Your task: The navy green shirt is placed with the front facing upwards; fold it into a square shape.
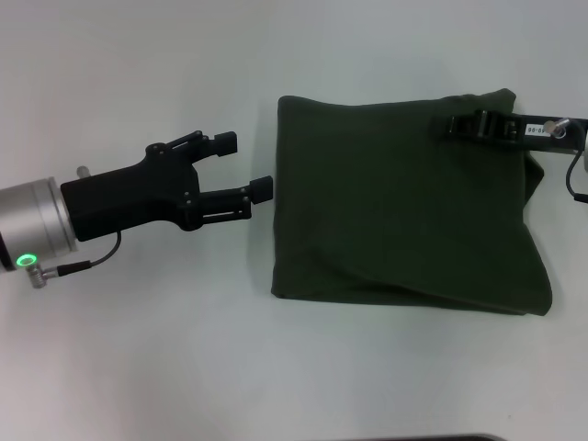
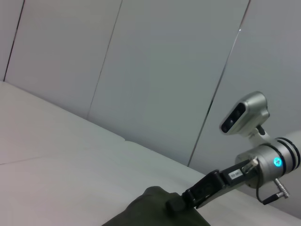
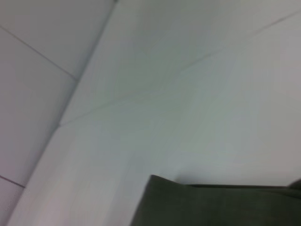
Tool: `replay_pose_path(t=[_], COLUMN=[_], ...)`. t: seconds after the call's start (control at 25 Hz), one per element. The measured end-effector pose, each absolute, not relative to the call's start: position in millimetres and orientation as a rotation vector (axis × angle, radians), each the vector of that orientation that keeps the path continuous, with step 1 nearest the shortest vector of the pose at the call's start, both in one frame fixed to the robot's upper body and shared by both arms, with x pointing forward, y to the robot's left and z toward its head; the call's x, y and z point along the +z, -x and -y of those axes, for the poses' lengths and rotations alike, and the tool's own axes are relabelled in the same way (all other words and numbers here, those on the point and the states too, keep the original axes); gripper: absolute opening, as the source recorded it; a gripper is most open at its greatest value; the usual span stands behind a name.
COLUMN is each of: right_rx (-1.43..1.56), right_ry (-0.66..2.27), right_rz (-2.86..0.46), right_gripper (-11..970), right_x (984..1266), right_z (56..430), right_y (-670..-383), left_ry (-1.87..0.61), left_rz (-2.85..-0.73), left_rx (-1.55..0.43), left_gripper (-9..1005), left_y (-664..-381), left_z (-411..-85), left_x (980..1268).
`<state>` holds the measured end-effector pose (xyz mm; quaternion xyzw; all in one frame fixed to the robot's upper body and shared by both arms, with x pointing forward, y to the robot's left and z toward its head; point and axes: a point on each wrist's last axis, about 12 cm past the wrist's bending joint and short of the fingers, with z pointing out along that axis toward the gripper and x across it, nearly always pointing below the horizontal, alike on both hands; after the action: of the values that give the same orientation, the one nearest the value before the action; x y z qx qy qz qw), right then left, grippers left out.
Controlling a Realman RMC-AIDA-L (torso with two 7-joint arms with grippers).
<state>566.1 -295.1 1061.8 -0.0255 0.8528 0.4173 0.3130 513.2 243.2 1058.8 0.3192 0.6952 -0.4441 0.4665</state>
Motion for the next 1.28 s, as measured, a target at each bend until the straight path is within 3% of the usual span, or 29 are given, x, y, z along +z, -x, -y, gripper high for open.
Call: replay_pose_path(t=[0.64,0.88,0.96,1.28], right_rx=[1.153,1.069,1.031,0.992], right_ry=[0.172,0.219,0.234,0.312], right_rz=[-2.026,-1.876,-1.835,-1.792], right_gripper=[33,126,367,546], right_x=[1058.0,1056.4,1055.2,1057.5], right_z=[316.6,336.1,341.9,354.8], right_y=[-523.2,-496.9,-488.3,-471.6], left_ry=[-0.825,-0.774,-0.761,-0.75], left_rz=[-1.641,-1.604,-1.599,-1.614], left_rx=[-1.201,-1.261,-1.283,-1.366], left_gripper=[944,945,945,945], left_y=[-502.3,-498.5,-497.6,-496.0], left_z=[-245.8,-251.4,-249.5,-239.6], left_x=[1067.2,1073.9,1074.6,1074.9])
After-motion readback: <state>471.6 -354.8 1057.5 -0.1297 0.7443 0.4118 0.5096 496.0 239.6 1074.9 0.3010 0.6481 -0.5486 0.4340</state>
